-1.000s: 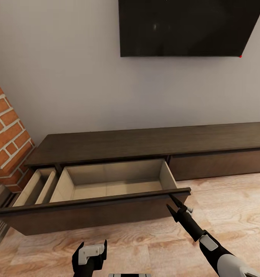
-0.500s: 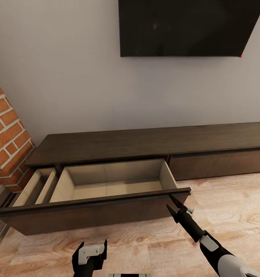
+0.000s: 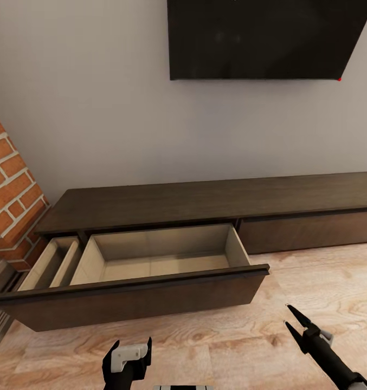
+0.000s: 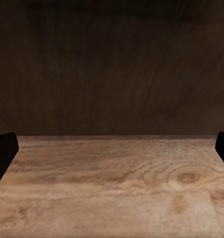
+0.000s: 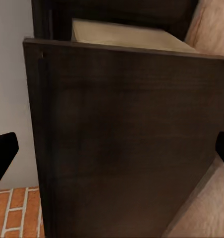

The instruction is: Place each of the two pumpkins and all three candles from the living room inside a cabinet in the living room (use any cabinet), then make sure every cabinet is closed, and position the cauldron so it is next to a table in the living room.

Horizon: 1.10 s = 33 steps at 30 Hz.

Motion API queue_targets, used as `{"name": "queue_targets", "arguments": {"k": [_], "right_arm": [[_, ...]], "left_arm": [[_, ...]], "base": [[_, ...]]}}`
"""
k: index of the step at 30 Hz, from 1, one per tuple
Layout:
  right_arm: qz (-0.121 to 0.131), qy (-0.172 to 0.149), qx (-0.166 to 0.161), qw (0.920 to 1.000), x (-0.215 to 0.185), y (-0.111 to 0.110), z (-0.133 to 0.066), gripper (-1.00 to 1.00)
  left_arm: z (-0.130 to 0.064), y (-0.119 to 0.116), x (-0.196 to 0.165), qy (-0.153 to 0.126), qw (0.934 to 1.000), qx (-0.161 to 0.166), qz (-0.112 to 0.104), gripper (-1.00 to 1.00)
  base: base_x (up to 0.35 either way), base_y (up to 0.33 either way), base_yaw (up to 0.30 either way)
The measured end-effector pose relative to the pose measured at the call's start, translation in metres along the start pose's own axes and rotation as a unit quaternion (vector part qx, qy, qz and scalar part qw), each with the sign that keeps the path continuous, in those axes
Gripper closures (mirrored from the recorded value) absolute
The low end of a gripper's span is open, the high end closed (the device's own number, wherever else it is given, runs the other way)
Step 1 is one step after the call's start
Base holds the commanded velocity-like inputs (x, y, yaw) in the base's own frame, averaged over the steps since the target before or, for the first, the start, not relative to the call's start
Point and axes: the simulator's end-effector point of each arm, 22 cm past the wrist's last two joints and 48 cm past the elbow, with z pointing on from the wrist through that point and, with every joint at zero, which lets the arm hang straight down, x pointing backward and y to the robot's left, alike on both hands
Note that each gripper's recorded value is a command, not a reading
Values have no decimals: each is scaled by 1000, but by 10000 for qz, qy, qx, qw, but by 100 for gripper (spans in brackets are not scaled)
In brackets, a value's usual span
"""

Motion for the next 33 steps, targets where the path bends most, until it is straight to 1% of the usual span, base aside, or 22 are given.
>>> {"name": "queue_targets", "arguments": {"k": [1,3,8,17,28,33], "right_arm": [[-12,-47,48,10000,-6,-3,-7,-100],[-26,-79,95,9999,-10,-6,-13,-100],[-52,-107,136,9998,-14,-9,-18,-100],[-123,-71,133,9998,-13,-9,-18,-100],[-131,-69,113,9998,-12,-8,-18,-100],[-134,-74,114,9998,-12,-8,-18,-100]], "left_arm": [[0,0,0,1,10000,2,0,-100],[0,0,1,6,10000,3,2,-100],[0,0,0,5,10000,6,1,-100],[0,1,0,3,10000,-11,1,-100],[0,0,1,9,10000,-6,7,-100],[0,1,1,18,10000,-32,16,-100]], "base": [[0,0,0],[0,0,0],[0,0,0],[0,0,0],[0,-3,0],[0,-173,0]]}}
